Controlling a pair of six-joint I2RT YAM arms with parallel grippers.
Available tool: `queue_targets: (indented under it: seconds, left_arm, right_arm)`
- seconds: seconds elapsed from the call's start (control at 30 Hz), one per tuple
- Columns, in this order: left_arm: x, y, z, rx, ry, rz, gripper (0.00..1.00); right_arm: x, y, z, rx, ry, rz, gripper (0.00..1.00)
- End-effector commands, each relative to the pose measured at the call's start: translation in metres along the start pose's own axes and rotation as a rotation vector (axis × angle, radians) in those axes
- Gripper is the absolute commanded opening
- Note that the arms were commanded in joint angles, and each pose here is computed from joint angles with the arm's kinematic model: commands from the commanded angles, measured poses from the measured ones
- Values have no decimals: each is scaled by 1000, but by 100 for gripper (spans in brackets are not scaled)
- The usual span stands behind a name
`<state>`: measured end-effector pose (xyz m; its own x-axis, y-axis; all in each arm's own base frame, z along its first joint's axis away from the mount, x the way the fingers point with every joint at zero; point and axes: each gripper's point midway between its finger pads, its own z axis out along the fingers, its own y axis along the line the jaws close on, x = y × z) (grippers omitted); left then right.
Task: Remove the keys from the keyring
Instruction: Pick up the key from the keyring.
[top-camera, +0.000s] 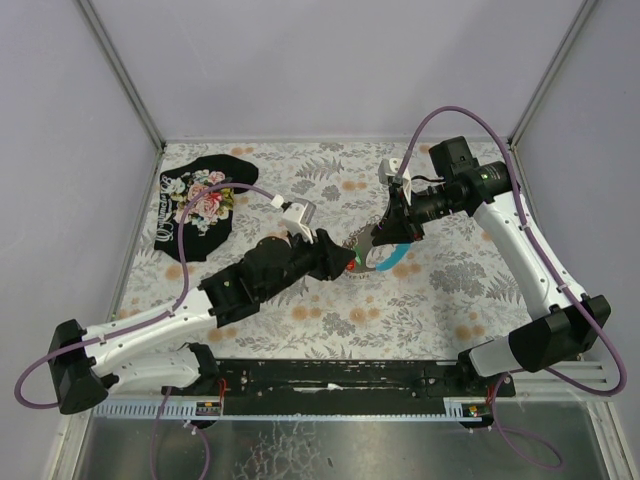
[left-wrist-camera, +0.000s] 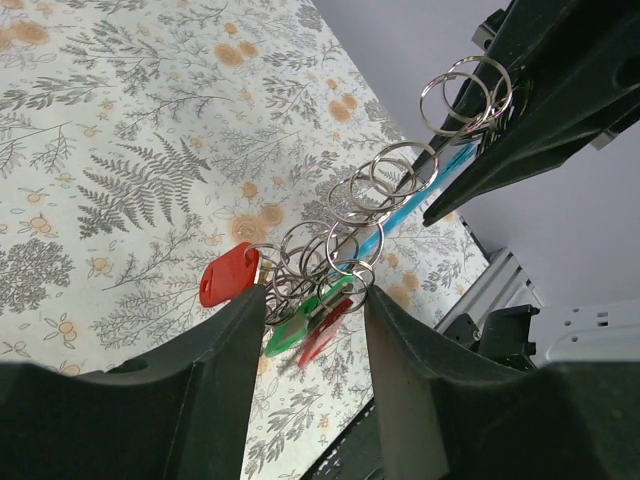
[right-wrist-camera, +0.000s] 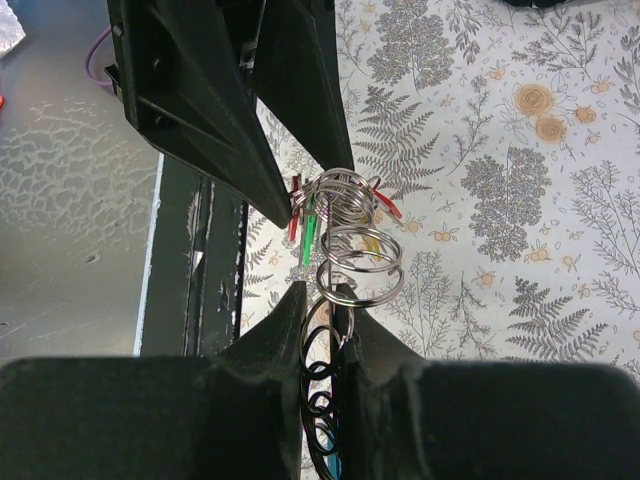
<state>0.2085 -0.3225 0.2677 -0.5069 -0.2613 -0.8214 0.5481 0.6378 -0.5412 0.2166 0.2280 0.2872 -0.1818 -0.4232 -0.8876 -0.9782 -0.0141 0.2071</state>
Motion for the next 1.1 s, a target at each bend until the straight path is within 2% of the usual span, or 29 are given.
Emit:
queue_targets:
  seconds: [0.0, 0.3, 0.47, 0.67, 0.8, 0.93, 1.07]
  left_arm:
    - [-18, -1, -4, -36, -55, 8, 43]
    - [-24, 9, -7, -85, -63, 83, 36]
    - [-29, 8, -11, -77, -66, 131, 23]
    - [-28, 0, -11, -27, -49, 169, 21]
    - [-24, -6, -13, 39, -22, 202, 23]
    - [-21, 2, -14, 67, 9, 211, 24]
    - [-24, 12, -15, 75, 5, 203, 19]
  right_arm:
    - [-12, 4, -2, -10, -47, -20, 0]
    - [-12, 5, -3, -8, -47, -20, 0]
    - [-12, 6, -3, -7, -46, -22, 0]
    - [-12, 6, -3, -11, -47, -23, 0]
    - [-11, 7, -3, -12, -46, -24, 0]
    - [-11, 8, -3, -16, -46, -25, 0]
    - [-11, 9, -3, -22, -47, -29, 0]
